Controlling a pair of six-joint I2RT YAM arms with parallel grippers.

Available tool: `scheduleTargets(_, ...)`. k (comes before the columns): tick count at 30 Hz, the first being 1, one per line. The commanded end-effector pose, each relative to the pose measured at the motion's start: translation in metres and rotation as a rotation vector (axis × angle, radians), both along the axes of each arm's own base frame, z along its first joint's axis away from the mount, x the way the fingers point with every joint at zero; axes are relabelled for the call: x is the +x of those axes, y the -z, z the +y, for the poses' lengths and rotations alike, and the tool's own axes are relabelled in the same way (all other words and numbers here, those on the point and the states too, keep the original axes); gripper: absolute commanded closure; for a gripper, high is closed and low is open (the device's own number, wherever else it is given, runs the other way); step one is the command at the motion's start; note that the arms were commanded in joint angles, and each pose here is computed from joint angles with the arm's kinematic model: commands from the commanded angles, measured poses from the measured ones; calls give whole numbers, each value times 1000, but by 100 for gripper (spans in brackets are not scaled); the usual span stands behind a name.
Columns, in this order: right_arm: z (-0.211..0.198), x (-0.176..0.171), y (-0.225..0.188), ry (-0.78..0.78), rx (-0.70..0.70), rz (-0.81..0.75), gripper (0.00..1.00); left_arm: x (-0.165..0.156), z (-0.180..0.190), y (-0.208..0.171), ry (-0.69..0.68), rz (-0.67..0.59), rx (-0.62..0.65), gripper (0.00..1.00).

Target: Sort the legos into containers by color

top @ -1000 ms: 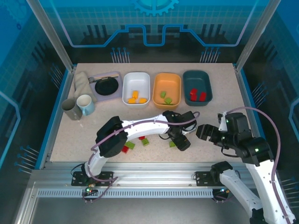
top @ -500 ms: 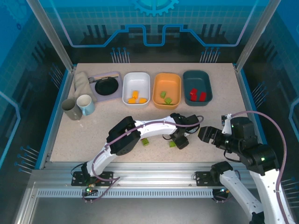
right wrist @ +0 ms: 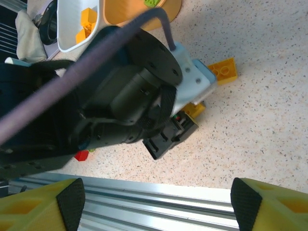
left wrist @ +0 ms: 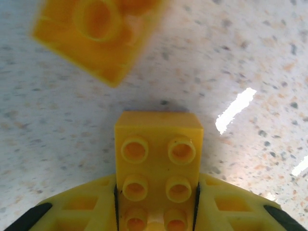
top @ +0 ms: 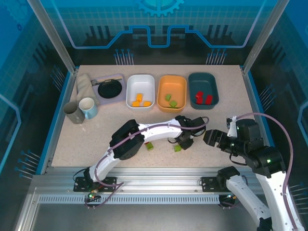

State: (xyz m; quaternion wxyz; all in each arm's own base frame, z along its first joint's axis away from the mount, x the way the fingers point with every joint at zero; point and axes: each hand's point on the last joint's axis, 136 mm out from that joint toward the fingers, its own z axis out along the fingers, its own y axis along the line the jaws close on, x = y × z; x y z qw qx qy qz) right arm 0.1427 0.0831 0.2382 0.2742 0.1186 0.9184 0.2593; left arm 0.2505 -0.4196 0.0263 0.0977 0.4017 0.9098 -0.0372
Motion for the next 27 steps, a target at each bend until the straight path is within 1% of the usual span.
scheduleTargets(1, 7, 11, -12, -60, -6, -44, 21, 47, 17, -80, -201, -95, -166, 67)
scheduleTargets(4, 16, 27, -19, -118, -23, -74, 22, 79, 51, -117, -361, -103, -267, 67)
scheduleTargets(7, 31, 46, -22, -175, -46, -101, 22, 112, 95, -136, -533, -86, -334, 66)
scheduleTargets(11, 67, 76, -24, -264, -98, -131, 22, 156, 153, -135, -749, -34, -399, 66)
scheduleTargets(13, 94, 94, -26, -318, -107, -139, 21, 178, 178, -126, -838, -1, -421, 66)
scheduleTargets(15, 117, 112, -26, -353, -110, -147, 21, 198, 194, -116, -904, 28, -457, 67)
scheduleTargets(18, 142, 142, -33, -358, -76, -191, 20, 223, 209, -98, -961, 64, -477, 67)
scheduleTargets(22, 157, 182, -35, -320, -1, -209, 19, 244, 214, -73, -987, 105, -448, 68)
scheduleTargets(27, 165, 223, -31, -270, 111, -217, 19, 256, 217, -53, -1005, 124, -397, 69)
